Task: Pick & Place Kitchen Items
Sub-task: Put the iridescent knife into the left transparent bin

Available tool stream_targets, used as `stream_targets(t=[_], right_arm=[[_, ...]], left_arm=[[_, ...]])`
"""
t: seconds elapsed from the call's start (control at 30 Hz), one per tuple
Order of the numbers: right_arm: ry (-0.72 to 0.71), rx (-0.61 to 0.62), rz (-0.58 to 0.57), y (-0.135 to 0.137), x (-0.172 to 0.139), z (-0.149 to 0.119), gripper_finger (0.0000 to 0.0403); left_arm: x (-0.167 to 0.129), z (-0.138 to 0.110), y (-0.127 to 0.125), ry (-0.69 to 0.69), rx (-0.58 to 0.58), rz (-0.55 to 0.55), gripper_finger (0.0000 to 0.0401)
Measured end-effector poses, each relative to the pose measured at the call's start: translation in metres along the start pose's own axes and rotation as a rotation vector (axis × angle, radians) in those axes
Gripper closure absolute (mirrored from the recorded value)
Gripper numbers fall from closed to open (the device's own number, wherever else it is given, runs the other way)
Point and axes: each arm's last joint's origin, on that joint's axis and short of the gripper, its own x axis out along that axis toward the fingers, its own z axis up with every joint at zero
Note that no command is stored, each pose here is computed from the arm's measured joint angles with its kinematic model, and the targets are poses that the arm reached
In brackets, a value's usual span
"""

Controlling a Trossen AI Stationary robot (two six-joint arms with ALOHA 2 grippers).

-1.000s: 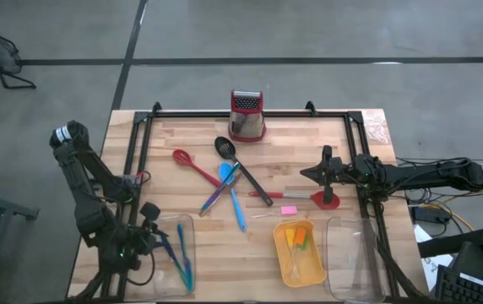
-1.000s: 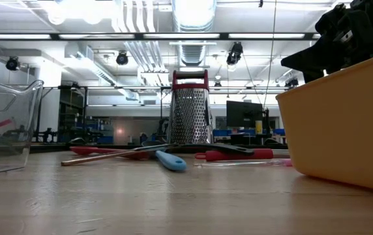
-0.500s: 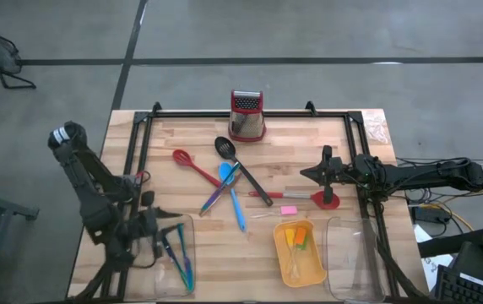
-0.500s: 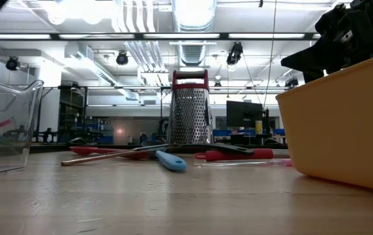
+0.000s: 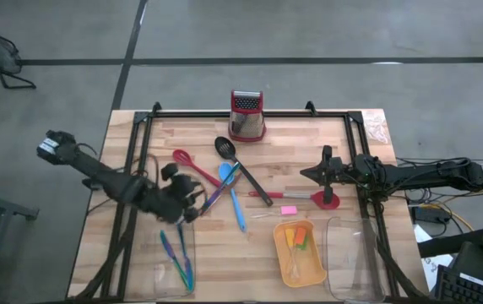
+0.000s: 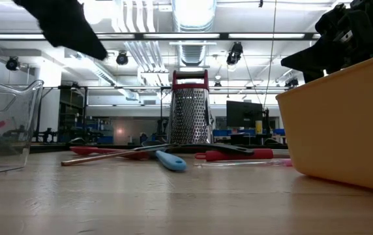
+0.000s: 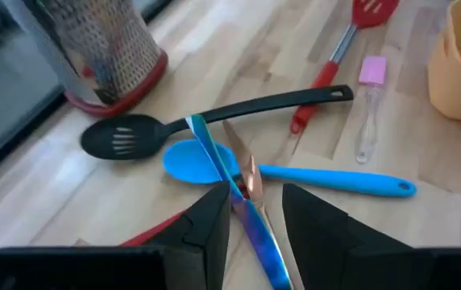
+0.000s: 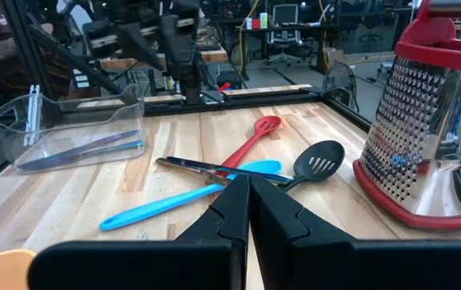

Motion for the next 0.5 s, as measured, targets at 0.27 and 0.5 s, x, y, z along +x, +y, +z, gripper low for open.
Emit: stream_targets(t=[0.27,0.5], right_arm=[[0.0,0.0,0.0,0.0,0.0,0.0,0.0394],[0.0,0.0,0.0,0.0,0.0,0.0,0.0394]], left_arm=[[0.043,0.015,0.027,0.026,-0.071,-0.139,0.0279],[0.068,-0.006,0.048,0.062,-0.129,-0.132,0.0279]])
